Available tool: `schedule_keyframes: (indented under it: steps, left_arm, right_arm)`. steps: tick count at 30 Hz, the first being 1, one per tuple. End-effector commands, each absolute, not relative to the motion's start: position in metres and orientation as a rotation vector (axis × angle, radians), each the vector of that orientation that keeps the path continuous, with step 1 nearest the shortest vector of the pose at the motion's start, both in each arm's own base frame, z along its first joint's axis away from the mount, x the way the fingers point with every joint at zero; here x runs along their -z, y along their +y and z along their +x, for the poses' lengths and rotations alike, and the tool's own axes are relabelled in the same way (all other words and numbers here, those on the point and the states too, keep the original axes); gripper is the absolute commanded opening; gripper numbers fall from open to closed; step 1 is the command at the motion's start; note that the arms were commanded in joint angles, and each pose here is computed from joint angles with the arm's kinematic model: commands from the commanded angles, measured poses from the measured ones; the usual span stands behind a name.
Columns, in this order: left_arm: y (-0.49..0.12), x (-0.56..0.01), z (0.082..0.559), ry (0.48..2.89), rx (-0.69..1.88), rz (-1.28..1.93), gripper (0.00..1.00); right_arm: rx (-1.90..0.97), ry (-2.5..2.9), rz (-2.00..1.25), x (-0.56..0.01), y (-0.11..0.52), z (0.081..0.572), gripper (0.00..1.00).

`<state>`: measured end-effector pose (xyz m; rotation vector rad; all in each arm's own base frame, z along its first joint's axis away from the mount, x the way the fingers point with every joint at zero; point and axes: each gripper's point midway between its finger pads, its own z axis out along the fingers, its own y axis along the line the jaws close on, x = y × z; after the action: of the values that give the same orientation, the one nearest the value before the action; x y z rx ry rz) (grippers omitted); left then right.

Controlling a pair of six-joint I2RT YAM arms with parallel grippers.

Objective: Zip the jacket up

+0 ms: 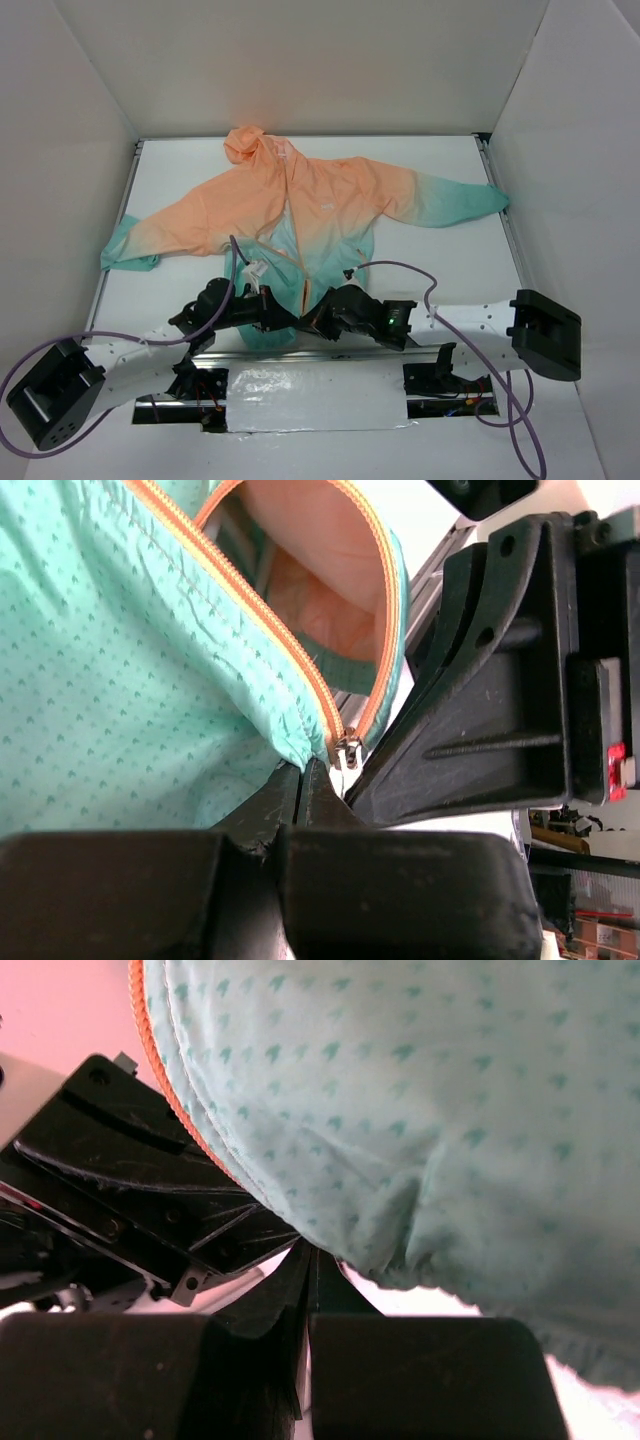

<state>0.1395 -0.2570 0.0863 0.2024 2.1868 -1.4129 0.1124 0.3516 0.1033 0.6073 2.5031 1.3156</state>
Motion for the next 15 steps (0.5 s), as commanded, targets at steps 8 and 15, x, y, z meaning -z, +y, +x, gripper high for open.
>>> schedule_keyframes:
  steps: [8,15]
  left_arm:
    - [-0.257,-0.093,0.137,2.095,1.413,0.279,0.00]
    - [-0.259,-0.099,0.134,2.050,1.447,0.310,0.00]
  right_arm:
    - [-1.216,2.538,0.929,-0.115,0.335,0.114,0.00]
    - [-1.365,2.590,1.101,-0.106,0.341,0.106,0.00]
